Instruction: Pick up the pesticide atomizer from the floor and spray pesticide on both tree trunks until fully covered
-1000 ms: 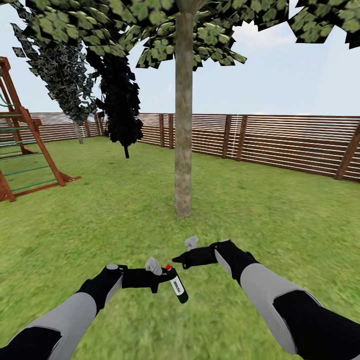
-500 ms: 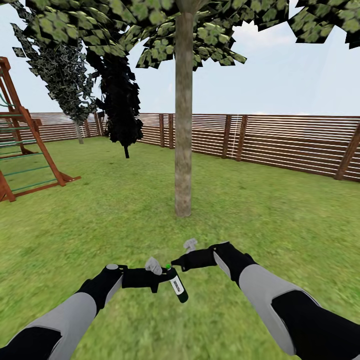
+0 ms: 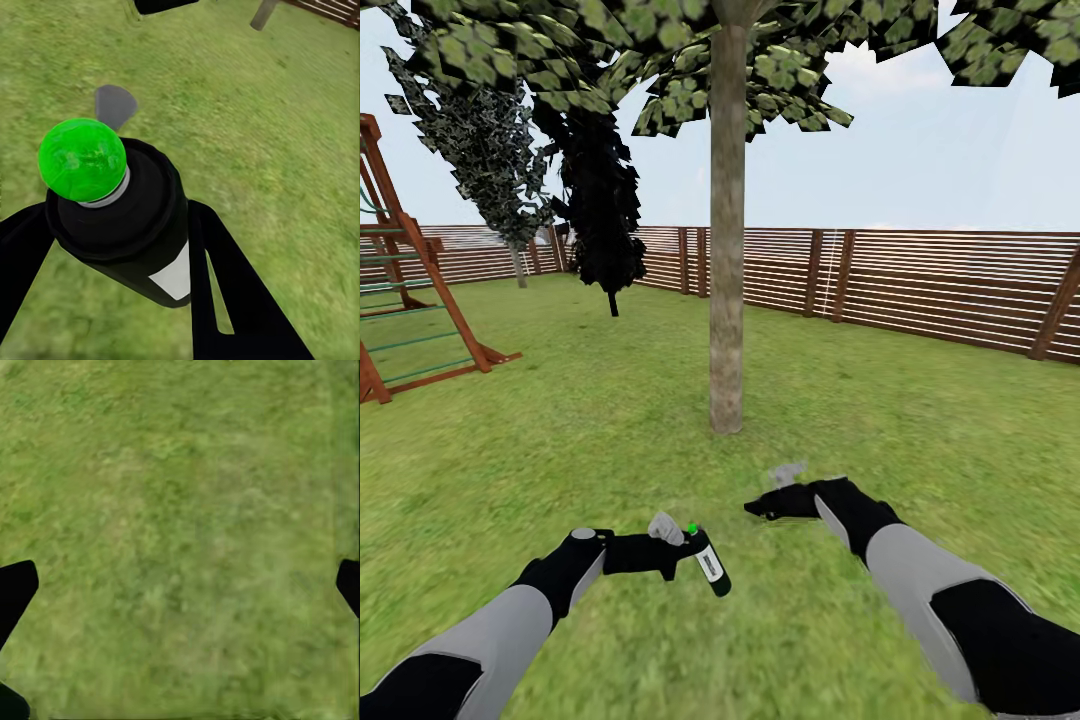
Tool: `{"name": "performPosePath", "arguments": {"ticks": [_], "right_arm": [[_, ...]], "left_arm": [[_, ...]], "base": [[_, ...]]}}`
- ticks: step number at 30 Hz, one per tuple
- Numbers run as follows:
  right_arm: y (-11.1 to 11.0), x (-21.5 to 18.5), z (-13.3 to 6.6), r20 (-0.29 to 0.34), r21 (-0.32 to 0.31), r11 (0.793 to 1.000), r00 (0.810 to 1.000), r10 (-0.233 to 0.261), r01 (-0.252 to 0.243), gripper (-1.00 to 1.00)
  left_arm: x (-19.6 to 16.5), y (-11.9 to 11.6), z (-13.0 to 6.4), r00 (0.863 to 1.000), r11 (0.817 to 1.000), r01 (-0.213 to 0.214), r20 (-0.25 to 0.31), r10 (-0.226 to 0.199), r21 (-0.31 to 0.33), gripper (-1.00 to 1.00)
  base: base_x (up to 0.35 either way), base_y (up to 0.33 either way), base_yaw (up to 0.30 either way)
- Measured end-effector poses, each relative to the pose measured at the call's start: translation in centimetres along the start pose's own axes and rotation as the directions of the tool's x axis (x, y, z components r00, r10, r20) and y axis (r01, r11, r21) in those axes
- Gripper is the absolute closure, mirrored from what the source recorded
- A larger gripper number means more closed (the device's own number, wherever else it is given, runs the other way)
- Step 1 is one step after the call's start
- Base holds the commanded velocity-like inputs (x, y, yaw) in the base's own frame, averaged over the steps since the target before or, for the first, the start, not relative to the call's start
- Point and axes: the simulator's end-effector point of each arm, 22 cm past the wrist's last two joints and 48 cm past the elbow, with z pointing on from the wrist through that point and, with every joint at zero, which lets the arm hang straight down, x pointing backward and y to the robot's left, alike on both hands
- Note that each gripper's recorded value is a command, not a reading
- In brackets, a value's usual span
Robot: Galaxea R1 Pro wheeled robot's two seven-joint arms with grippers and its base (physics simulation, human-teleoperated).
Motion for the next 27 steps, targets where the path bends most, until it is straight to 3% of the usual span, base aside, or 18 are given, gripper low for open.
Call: {"name": "performPosePath", "arguments": {"ticks": [2,3,5,6,7,8,9,10,11,12,13,15,18,21,24,27], "right_arm": [[-4.5,-0.4,-1.1,0.029,0.127,0.992,1.000,-0.013,0.009,-1.00],[-8.5,-1.0,-2.4,0.070,0.251,0.968,0.997,-0.036,0.017,-1.00],[-14.7,-0.1,-4.9,0.087,0.443,0.896,0.995,-0.046,0.002,-1.00],[-18.9,2.6,-6.8,0.073,0.569,0.822,0.997,-0.030,-0.017,-1.00],[-20.2,3.9,-7.4,0.069,0.606,0.795,0.997,-0.025,-0.022,-1.00],[-22.6,6.7,-9.1,0.066,0.683,0.730,0.998,-0.020,-0.030,-1.00],[-23.3,8.0,-9.6,0.057,0.706,0.708,0.998,-0.017,-0.028,-1.00],[-24.1,9.9,-10.4,0.048,0.739,0.673,0.999,-0.012,-0.028,-1.00],[-24.7,13.0,-11.3,0.029,0.774,0.633,1.000,-0.001,-0.022,-1.00],[-24.9,14.7,-11.6,0.023,0.788,0.615,1.000,-0.001,-0.017,-1.00],[-24.9,15.7,-11.9,0.024,0.797,0.604,1.000,-0.005,-0.016,-1.00],[-24.6,17.8,-12.0,0.015,0.803,0.596,1.000,-0.002,-0.011,-1.00],[-24.1,19.5,-12.0,0.005,0.804,0.594,1.000,0.003,-0.006,-1.00],[-23.9,19.9,-11.8,0.003,0.802,0.598,1.000,0.005,-0.005,-1.00],[-23.6,20.1,-11.6,0.003,0.798,0.603,1.000,0.004,-0.005,-1.00],[-21.9,19.7,-10.2,0.010,0.779,0.626,1.000,0.002,-0.009,-1.00]], "left_arm": [[0.0,0.0,0.0,1.000,1.000,0.000,0.000,0.000,-0.002,1.00],[0.0,0.1,0.0,1.000,1.000,0.001,-0.001,-0.001,-0.004,1.00],[-0.2,1.0,-0.1,1.000,0.999,0.009,0.009,-0.008,-0.040,1.00],[-0.8,3.6,-0.7,0.999,0.988,0.037,0.045,-0.030,-0.152,1.00],[-1.0,5.2,-1.1,0.997,0.975,0.052,0.060,-0.040,-0.217,1.00],[-1.4,9.0,-2.6,0.992,0.920,0.103,0.107,-0.067,-0.378,1.00],[-1.4,10.4,-3.1,0.991,0.888,0.117,0.116,-0.072,-0.445,1.00],[-1.5,12.2,-3.7,0.987,0.829,0.145,0.138,-0.082,-0.541,1.00],[-1.6,13.7,-3.7,0.982,0.736,0.179,0.163,-0.095,-0.653,1.00],[-1.6,14.0,-3.4,0.979,0.677,0.199,0.176,-0.103,-0.709,1.00],[-1.6,14.1,-3.3,0.977,0.635,0.211,0.184,-0.109,-0.743,1.00],[-1.5,14.2,-3.1,0.974,0.589,0.224,0.193,-0.117,-0.776,1.00],[-1.6,14.0,-3.0,0.973,0.570,0.230,0.197,-0.120,-0.789,1.00],[-1.6,13.7,-2.5,0.973,0.571,0.232,0.197,-0.124,-0.788,1.00],[-1.7,13.1,-1.7,0.972,0.589,0.235,0.196,-0.129,-0.773,1.00],[-1.6,13.0,-1.6,0.972,0.593,0.235,0.194,-0.132,-0.770,1.00]], "base": [[0.000,0.000,0.000],[0.000,0.000,0.000],[0.000,0.000,0.000],[0.000,0.000,0.000],[0.000,0.000,0.000],[0.000,0.000,0.000],[0.000,0.000,0.000],[0.000,0.000,0.000],[0.000,0.000,0.000],[0.000,0.000,0.000],[0.006,0.000,0.000],[0.064,0.000,0.000],[0.225,0.000,0.000],[0.316,0.000,0.000],[0.343,0.018,0.000],[0.348,0.064,0.000]]}}
